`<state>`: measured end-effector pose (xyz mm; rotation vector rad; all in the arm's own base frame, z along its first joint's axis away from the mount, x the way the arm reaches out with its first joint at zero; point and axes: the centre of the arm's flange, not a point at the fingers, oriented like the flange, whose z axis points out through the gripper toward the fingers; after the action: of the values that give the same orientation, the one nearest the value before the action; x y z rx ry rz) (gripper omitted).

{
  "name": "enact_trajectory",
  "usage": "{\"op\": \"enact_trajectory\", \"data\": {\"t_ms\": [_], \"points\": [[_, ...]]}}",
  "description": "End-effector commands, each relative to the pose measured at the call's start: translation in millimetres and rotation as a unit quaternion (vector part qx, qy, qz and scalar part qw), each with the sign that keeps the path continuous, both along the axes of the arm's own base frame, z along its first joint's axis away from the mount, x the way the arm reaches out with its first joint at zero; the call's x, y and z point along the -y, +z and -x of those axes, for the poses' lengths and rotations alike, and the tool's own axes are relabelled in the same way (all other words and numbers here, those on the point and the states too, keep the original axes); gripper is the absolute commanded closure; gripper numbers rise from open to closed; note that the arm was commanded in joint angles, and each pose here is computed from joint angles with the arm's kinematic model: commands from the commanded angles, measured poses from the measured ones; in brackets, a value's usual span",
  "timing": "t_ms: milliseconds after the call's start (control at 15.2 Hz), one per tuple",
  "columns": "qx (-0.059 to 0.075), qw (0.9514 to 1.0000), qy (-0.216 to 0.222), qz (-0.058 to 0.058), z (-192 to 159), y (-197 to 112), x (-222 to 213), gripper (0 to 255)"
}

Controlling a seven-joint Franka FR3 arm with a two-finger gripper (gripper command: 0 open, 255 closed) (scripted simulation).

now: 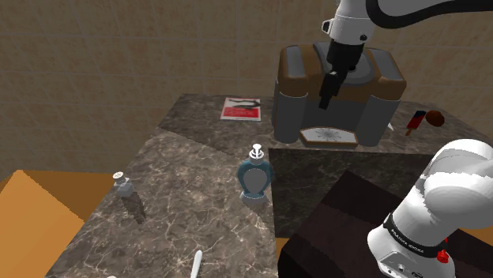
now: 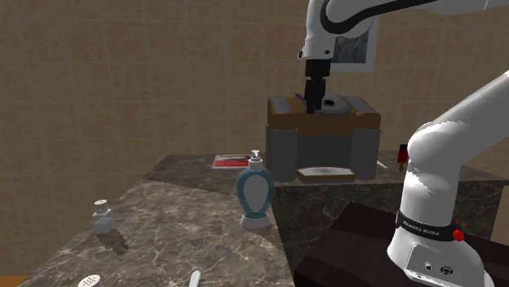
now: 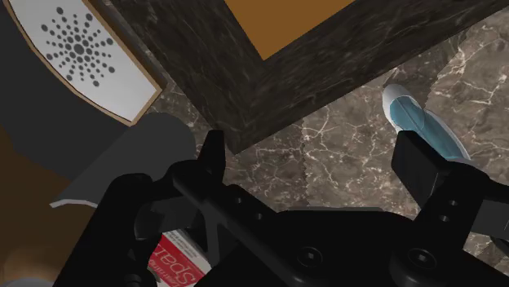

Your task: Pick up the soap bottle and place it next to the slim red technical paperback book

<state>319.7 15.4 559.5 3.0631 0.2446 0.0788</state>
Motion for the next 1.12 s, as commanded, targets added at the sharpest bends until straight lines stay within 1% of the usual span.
{"op": "enact_trajectory", "data": {"t_ms": [0, 528, 1056], "points": [[0.0, 1.0, 0.0, 0.0, 0.0, 0.0, 0.0, 0], [-0.04, 0.9991, 0.008, 0.01, -60.8, -39.6, -87.9, 0], [-0.079, 0.9966, 0.016, 0.02, -116.9, -85.6, -175.8, 0]]}}
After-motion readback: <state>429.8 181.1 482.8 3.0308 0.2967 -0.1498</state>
